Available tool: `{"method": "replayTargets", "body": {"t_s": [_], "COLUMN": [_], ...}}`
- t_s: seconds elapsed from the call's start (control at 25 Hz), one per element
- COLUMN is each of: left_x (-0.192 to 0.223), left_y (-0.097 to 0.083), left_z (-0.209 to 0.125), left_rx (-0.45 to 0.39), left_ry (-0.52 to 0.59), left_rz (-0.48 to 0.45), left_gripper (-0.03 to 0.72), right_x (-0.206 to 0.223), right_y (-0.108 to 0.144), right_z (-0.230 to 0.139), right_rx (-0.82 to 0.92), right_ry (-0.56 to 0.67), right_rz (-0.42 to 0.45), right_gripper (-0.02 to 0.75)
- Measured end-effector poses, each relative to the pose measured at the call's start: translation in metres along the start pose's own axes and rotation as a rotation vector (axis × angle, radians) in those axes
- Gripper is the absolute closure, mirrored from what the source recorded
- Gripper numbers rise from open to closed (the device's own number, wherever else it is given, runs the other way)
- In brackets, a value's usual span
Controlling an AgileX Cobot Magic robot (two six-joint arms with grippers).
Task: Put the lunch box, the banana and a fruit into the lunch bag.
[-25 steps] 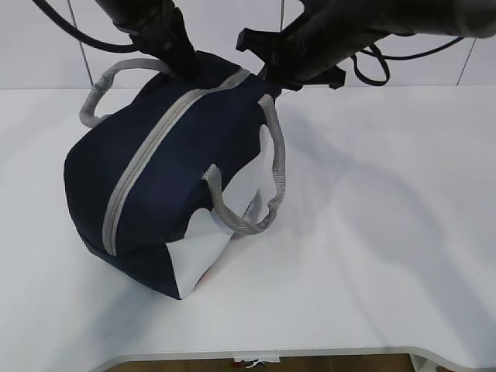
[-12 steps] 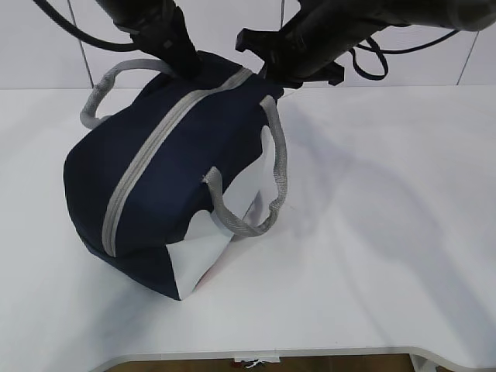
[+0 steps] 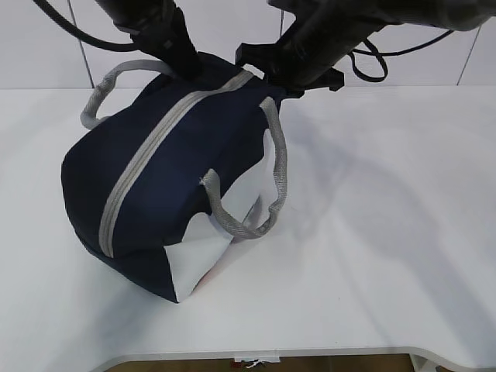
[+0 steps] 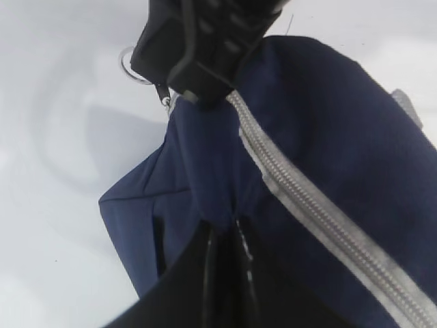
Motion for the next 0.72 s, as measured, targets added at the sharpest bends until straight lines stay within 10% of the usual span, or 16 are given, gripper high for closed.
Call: {"method": "replayTargets", "body": {"t_s": [0.48,0.72], "left_x": [0.0,0.0], "left_y": [0.0,0.0], "left_z": [0.0,0.0], "left_rx": [0.0,-0.019], "left_ry": [0.0,0.0], "left_rz": [-0.001,-0.001], "left_gripper": [0.683,0.683], "right_x": [-0.012,-0.029], "right_y": [0.007,0.015], "right_z": [0.012,0.025], "right_rx": [-0.045,-0.089], "right_ry": [-0.011,-0.03], "right_rz": [0.004,-0.003], "right_gripper": [0.363,0.312]}}
Point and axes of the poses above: a point on each arm's last joint axis where the gripper is mounted, x pointing out along that axis toward the gripper, y along the wrist's bending axis when the last joint is at zero, z = x × y, the point moved 1 cm from there along x, pointing out along that axis toward the gripper, and after that the axes turned 3 degrees about x, right-handed, at the moved point
